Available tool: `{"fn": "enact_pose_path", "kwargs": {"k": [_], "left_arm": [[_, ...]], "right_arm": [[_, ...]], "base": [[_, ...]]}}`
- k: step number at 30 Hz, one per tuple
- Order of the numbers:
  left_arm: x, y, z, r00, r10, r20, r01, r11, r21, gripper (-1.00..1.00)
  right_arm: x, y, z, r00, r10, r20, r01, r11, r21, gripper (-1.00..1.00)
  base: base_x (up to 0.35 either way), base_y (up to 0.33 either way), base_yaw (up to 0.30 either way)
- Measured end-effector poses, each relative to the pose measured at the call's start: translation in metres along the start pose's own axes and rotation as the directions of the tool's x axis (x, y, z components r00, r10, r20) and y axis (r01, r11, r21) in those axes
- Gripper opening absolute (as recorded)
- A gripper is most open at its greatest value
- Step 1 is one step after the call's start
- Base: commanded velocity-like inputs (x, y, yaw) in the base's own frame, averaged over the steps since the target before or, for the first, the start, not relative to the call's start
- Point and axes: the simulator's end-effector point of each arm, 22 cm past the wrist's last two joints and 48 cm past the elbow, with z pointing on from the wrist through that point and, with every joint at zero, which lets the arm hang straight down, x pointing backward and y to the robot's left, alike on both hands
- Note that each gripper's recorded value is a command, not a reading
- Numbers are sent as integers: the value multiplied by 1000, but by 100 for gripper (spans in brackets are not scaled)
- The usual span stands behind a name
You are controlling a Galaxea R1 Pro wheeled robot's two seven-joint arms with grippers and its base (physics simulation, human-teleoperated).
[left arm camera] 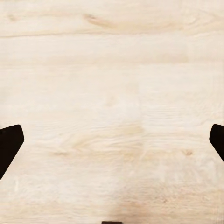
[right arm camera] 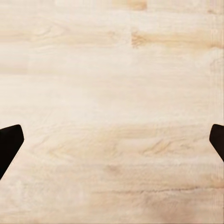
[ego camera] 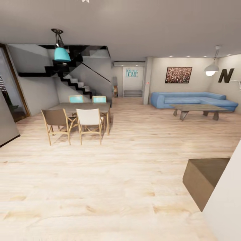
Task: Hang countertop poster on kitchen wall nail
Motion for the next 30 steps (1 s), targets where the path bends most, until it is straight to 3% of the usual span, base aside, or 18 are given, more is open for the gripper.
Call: {"fn": "enact_pose_path", "kwargs": {"k": [22, 30], "left_arm": [[0, 0, 0, 1000, 1, 0, -1, 1000, 1, 100], [0, 0, 0, 1000, 0, 0, 0, 1000, -1, 100]], "right_arm": [[0, 0, 0, 1000, 1, 0, -1, 1000, 1, 100], [4, 0, -1, 1000, -4, -10, 3, 1000, -4, 100]], "base": [[7, -6, 288], [186, -201, 83]]}}
